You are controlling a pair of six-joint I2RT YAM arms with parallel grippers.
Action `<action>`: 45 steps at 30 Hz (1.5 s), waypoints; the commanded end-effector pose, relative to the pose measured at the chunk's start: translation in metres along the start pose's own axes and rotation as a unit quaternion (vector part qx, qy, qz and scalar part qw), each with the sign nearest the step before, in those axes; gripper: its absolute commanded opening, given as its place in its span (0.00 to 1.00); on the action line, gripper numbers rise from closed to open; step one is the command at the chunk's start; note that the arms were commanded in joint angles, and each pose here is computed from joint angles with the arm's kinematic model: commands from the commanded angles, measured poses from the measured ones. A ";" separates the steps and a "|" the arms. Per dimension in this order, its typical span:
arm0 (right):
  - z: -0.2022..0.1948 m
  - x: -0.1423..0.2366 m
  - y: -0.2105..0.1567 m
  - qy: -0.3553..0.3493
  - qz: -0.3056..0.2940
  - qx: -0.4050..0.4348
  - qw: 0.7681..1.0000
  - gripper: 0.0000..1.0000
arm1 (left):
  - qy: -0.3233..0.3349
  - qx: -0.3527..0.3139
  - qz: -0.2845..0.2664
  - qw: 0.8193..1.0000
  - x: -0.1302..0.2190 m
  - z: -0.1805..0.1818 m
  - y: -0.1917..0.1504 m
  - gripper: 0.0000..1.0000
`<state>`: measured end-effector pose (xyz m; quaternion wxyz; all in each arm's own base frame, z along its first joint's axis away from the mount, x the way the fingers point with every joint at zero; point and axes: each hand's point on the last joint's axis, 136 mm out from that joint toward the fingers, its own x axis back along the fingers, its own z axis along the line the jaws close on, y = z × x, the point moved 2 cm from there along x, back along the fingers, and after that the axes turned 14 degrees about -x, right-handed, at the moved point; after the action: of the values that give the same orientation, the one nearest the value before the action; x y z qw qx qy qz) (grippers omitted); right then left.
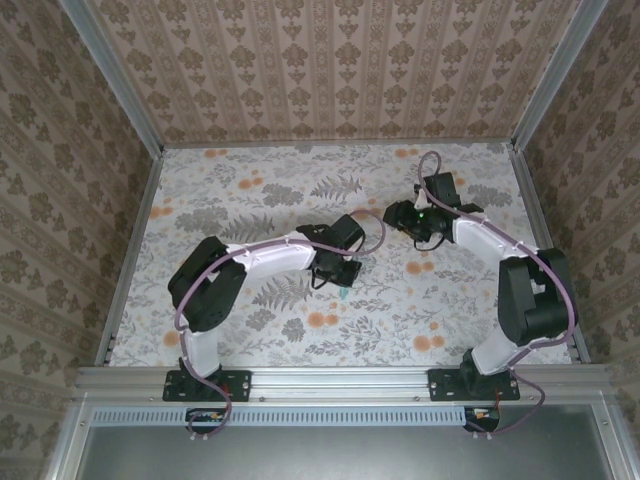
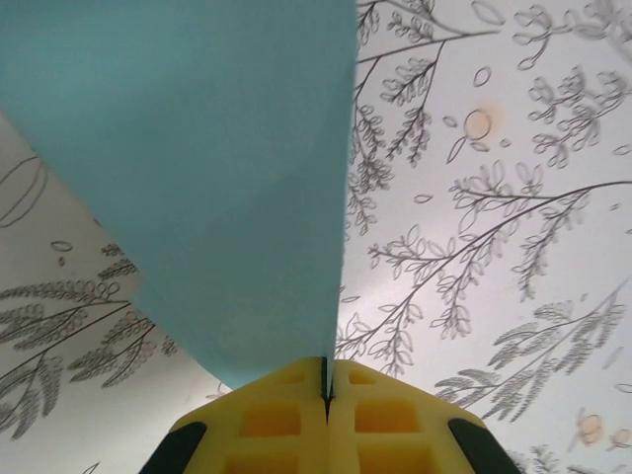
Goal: Fold a paper plane with a square sheet of paper (fold left side to right side)
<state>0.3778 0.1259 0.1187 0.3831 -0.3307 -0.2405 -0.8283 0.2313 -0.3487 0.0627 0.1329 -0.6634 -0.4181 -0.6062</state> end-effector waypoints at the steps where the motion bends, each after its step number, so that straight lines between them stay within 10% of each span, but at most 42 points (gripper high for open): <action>1: -0.009 -0.005 -0.015 0.020 0.006 0.018 1.000 0.55 | -0.087 0.027 -0.051 0.995 0.011 -0.015 0.016 0.04; 20: 0.012 -0.040 -0.081 0.128 0.057 0.069 0.988 0.57 | -0.286 0.140 -0.141 0.937 0.015 0.007 0.012 0.03; 45: 0.017 -0.082 -0.095 0.092 0.085 0.059 0.990 0.50 | -0.307 0.204 -0.141 0.919 -0.009 0.023 -0.010 0.02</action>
<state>0.3432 0.2288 0.0568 0.4965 -0.2429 -0.2183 -0.8042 0.2392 -0.3326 0.0498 0.0402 -0.7110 -0.6342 -0.3009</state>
